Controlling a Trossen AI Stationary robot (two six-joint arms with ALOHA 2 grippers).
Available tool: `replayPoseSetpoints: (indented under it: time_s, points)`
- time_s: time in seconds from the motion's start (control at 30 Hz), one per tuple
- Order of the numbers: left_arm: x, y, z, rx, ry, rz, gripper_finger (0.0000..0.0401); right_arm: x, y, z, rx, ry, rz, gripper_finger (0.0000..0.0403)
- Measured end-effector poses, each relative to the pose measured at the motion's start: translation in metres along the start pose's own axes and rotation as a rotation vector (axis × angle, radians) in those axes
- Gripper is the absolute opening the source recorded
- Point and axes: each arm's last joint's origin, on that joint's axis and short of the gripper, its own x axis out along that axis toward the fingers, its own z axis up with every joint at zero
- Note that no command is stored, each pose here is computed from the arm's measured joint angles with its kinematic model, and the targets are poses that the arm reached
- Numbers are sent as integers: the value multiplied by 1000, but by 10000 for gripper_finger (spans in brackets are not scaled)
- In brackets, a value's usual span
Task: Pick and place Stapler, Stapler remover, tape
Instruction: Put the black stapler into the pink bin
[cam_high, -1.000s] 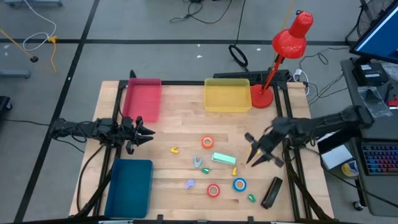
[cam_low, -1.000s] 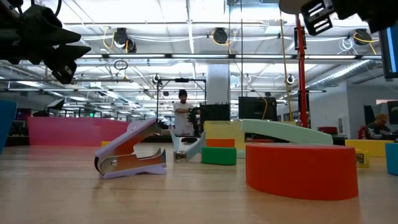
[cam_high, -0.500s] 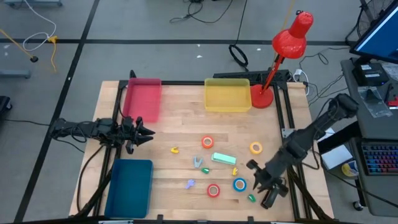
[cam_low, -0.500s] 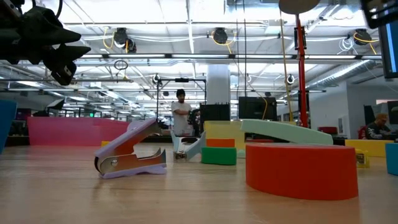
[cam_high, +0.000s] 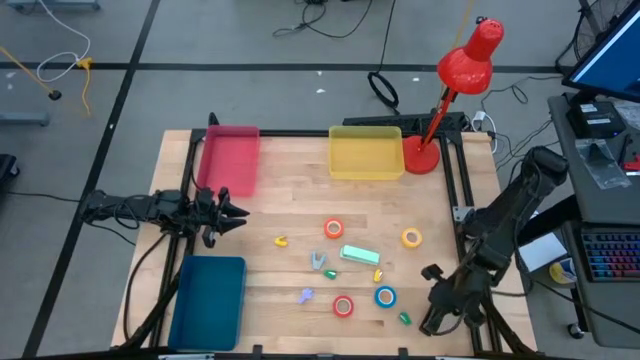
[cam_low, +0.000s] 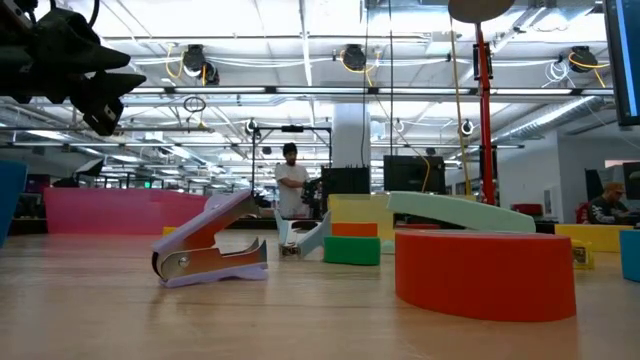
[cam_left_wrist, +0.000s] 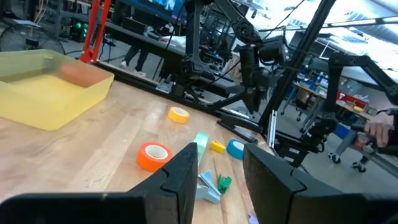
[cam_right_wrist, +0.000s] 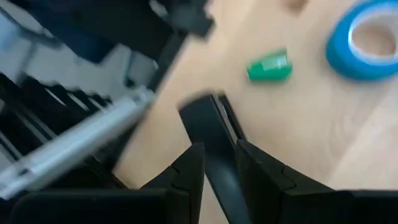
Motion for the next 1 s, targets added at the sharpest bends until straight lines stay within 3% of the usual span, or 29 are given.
replayPoseSetpoints:
  time_s: [0.17, 0.37, 1.0]
  points:
    - [0, 0, 0, 2, 0, 0, 129, 10, -6, -8, 19, 130, -62, 84]
    - [0, 0, 0, -7, 0, 0, 129, 12, -7, -17, 75, 263, -28, 84]
    - [0, 0, 0, 18, 0, 0, 129, 9, -24, -9, 139, 217, -101, 84]
